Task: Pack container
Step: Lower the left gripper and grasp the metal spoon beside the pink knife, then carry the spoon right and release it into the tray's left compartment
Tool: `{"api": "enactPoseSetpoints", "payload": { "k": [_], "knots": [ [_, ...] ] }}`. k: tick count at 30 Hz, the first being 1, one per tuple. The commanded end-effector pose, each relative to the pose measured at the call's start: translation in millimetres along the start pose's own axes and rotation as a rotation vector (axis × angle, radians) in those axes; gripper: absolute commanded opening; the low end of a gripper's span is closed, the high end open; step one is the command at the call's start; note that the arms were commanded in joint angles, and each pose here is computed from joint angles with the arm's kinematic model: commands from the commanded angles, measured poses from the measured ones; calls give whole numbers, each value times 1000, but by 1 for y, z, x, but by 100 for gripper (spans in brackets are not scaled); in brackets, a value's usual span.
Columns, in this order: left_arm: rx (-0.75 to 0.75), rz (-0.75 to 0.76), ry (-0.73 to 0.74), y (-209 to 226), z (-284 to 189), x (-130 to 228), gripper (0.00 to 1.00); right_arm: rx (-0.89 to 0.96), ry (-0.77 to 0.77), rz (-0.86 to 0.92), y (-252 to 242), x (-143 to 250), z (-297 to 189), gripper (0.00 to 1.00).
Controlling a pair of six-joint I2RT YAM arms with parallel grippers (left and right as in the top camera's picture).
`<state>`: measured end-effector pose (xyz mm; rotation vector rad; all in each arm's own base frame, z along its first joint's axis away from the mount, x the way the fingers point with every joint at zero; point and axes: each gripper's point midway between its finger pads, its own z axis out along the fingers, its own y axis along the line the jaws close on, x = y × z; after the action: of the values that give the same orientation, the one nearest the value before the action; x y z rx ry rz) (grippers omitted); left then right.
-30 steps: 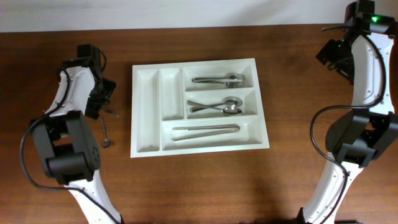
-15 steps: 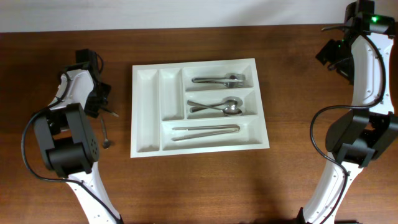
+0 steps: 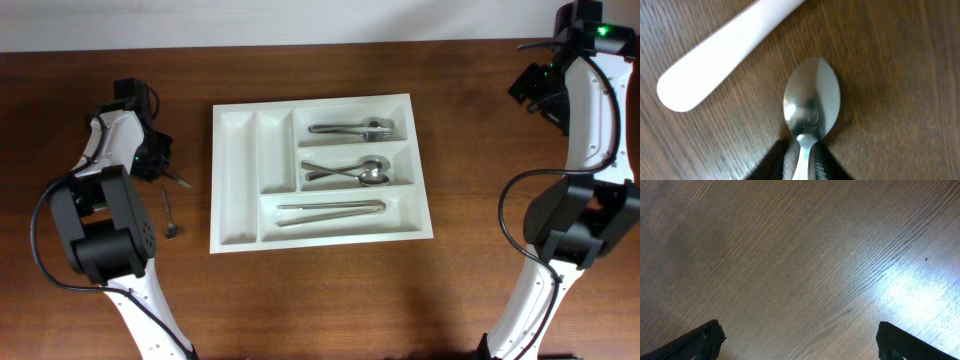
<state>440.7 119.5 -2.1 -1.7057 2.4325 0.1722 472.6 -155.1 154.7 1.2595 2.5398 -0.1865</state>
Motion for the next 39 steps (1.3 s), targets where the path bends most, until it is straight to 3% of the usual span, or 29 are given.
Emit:
{"api": "enactPoseSetpoints", "payload": {
  "k": [1,3,14,23,28,34,39],
  "knots": [
    [-105,38,156,25,38,39,11,-13,-19,0,1,-1,-11,99],
    [-106,80,164,26,38,40,2,-13,-19,-1,1,-1,-11,99],
    [-59,281,151,15,28,28,2,-13,-19,-1,1,-1,-11,99],
    [61,545,51,-31,-61,-18,2,-13,-19,-1,1,-1,-11,99],
    [90,659,19,-39,-104,-23,2,-13,-19,-1,1,-1,-11,99],
    [98,839,26,-46,-133,1,2,-13,-19,-1,1,-1,-11,99],
    [160,1119,86,-66,-144,63,2,-13,-19,-1,1,-1,-11,99]
  ]
}}
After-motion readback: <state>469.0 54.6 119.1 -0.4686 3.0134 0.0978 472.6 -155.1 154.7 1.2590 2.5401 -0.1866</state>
